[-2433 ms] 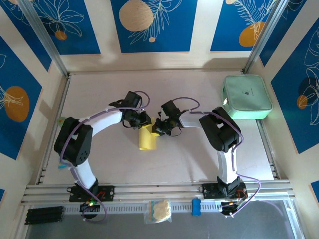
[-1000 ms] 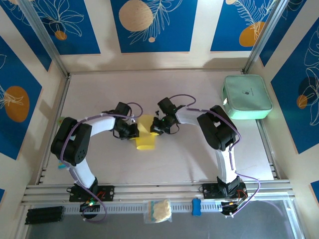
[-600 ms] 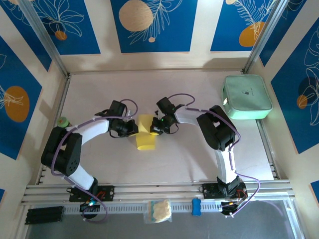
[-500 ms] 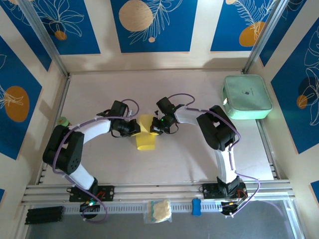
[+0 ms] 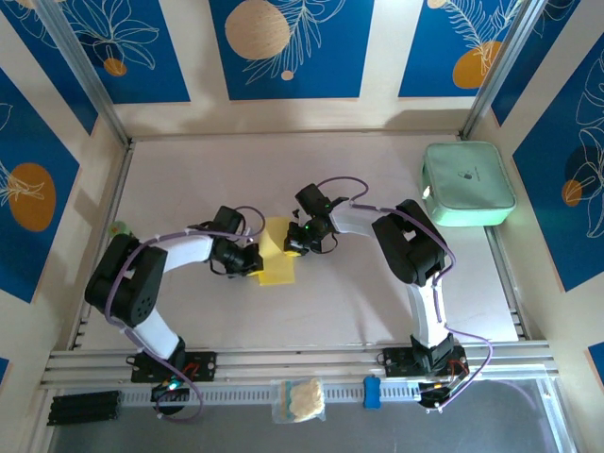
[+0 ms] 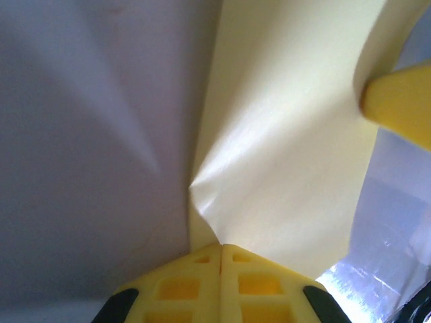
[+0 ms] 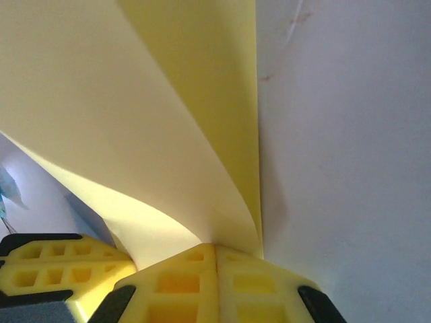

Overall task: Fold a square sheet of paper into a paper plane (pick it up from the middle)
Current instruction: First fold the square sheet of paper in half at the center of the table.

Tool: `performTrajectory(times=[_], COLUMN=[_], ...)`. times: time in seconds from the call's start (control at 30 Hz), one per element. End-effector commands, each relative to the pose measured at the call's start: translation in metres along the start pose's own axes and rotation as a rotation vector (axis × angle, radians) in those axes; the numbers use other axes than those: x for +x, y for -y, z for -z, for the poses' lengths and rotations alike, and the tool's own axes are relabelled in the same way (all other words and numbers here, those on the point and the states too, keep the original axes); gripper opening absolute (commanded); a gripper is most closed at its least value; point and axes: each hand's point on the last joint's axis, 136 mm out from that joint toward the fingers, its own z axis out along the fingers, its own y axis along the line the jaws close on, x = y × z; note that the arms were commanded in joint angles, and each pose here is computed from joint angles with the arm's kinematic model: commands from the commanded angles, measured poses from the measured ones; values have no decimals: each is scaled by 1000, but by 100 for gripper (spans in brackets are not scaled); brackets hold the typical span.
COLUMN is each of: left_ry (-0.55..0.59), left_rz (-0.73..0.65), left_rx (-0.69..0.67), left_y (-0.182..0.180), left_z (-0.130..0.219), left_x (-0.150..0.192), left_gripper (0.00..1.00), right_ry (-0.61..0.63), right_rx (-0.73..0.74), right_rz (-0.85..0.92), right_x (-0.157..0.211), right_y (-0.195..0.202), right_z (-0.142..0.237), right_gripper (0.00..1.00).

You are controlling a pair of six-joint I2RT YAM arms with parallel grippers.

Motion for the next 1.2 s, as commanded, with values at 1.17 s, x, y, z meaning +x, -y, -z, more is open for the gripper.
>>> performTrajectory(times=[1.17], left_ry=[-163], left_rz=[26], left_rx=[-180], left_y=[-45], left_z=[11], left_x=[88], left_gripper=[3], right_ry=[-114], right_rx=[455], right_rz=[-136], right_x=[43], right_y=[131], right_z=[-28], right_gripper=[0])
